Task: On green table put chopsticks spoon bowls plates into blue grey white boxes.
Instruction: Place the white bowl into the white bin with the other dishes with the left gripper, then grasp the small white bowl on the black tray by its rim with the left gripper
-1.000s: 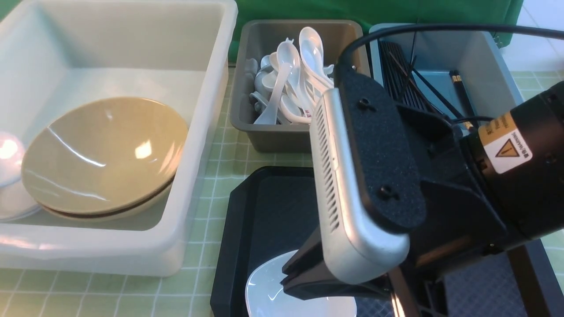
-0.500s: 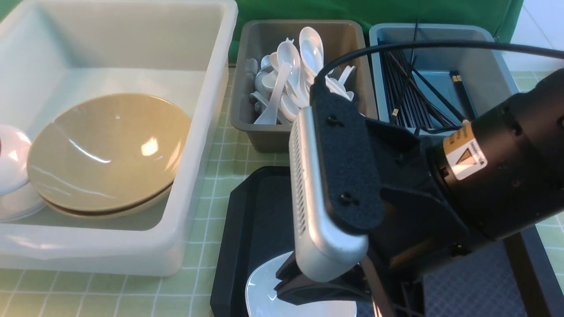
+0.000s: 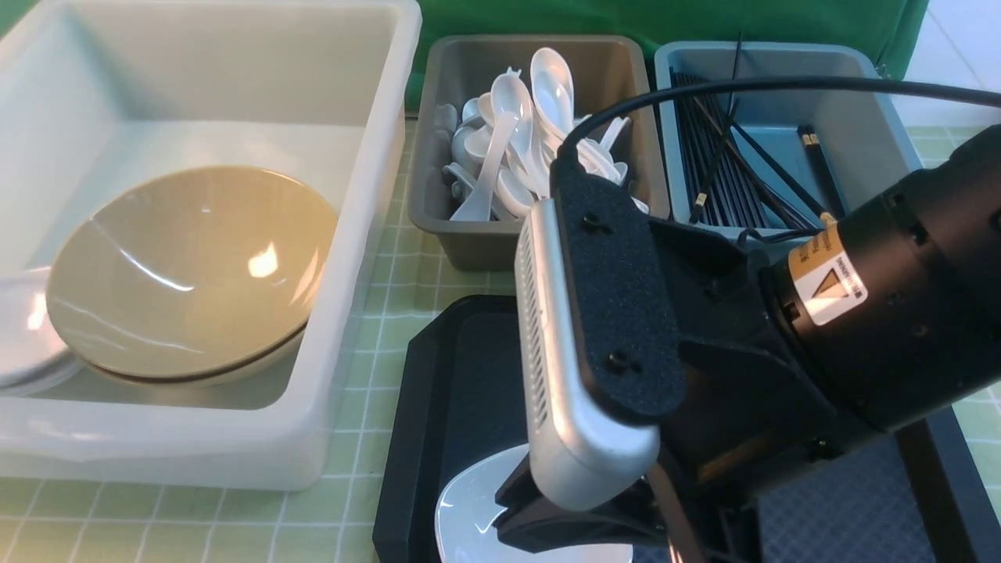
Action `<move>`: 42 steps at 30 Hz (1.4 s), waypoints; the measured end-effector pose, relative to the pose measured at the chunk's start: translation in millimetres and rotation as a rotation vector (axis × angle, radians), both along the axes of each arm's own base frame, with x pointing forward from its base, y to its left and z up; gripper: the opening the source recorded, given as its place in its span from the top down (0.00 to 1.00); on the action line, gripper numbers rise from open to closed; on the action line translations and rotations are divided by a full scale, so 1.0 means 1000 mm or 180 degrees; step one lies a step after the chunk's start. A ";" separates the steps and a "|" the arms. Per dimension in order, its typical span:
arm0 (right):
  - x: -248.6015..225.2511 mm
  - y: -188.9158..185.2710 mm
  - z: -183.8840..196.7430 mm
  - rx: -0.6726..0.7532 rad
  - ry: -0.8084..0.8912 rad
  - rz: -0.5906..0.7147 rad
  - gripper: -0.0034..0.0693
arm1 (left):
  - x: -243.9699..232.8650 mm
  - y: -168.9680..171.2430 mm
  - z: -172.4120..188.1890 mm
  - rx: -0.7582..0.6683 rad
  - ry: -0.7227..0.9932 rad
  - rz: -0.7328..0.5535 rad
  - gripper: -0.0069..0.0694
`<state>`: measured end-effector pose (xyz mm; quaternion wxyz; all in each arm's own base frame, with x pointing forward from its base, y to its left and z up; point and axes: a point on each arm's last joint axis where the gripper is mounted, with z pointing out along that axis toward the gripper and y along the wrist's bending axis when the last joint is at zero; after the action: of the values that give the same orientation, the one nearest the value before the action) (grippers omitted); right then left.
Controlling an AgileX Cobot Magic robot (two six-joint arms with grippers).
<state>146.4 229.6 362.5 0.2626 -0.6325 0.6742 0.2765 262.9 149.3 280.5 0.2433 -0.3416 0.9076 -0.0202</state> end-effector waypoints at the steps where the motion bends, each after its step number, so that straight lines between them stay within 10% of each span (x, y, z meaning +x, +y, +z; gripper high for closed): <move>1: 0.000 0.000 0.000 -0.0008 0.0008 0.0007 0.82 | -0.002 -0.001 0.002 0.0002 -0.0005 -0.0004 0.15; 10: -0.002 -0.002 -0.002 -0.0086 0.0034 0.0050 0.81 | -0.012 -0.018 0.030 0.0050 -0.0293 -0.0165 0.15; 22: -0.001 -0.074 0.032 -0.0123 0.0066 -0.0724 0.79 | -0.031 -0.216 0.074 0.0381 -0.0926 -0.3826 0.15; 42: -0.038 -0.113 0.019 -0.0083 0.0152 -0.1003 0.76 | 0.008 -0.376 -0.051 0.0202 0.0715 -0.6173 0.15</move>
<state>108.6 116.9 381.0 0.2784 -0.5154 0.7747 0.2381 271.3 -226.3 229.8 0.0423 0.5600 0.8128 -0.1545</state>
